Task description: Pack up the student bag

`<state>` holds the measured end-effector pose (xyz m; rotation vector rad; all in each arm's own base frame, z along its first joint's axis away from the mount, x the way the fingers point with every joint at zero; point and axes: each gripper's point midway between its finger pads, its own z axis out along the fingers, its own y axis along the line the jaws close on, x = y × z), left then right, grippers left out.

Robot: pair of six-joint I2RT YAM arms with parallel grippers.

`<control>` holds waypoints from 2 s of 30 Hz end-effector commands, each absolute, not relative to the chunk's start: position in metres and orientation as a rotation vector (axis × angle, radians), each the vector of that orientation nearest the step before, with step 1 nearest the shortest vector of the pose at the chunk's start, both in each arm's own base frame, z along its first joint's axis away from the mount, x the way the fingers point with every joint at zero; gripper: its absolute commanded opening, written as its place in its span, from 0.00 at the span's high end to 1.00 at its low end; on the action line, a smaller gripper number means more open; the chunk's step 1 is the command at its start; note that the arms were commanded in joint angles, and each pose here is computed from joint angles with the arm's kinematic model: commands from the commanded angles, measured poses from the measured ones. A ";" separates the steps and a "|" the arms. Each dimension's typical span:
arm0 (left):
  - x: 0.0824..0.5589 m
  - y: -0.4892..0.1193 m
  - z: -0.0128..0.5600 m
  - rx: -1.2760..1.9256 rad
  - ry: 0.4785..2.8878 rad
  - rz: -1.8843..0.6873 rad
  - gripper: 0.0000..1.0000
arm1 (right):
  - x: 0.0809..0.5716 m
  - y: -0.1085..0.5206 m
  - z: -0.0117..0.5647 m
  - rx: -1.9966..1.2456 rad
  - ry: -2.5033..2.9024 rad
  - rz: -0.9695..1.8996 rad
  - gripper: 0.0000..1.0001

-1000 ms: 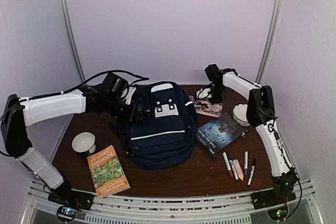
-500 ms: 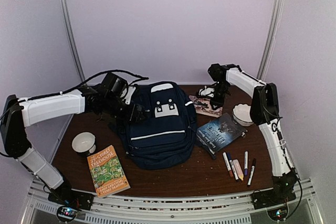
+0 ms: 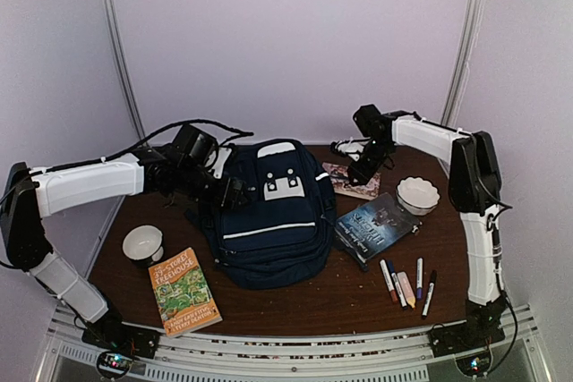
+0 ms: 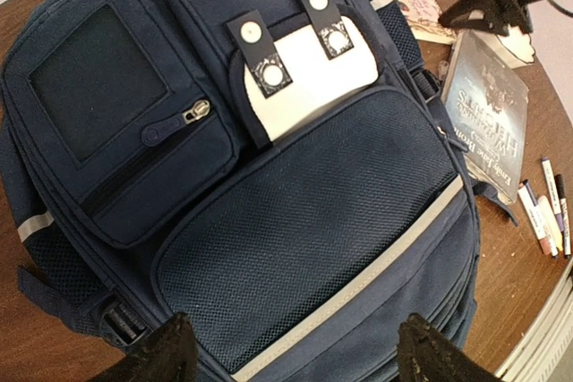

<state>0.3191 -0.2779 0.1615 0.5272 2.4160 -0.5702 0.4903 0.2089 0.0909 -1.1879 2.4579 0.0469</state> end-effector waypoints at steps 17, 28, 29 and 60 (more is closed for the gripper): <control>0.319 -0.278 0.168 0.506 2.384 -0.571 0.21 | 0.500 0.212 0.057 -1.664 2.260 -0.306 0.60; 0.321 -0.280 0.164 0.517 2.391 -0.570 0.21 | 0.488 0.206 0.035 -1.788 2.285 -0.312 0.61; 0.322 -0.280 0.165 0.516 2.390 -0.569 0.21 | 0.489 0.205 0.035 -1.787 2.282 -0.333 0.61; 0.322 -0.281 0.159 0.539 2.399 -0.557 0.20 | 0.533 0.203 0.078 -1.563 2.194 -0.424 0.87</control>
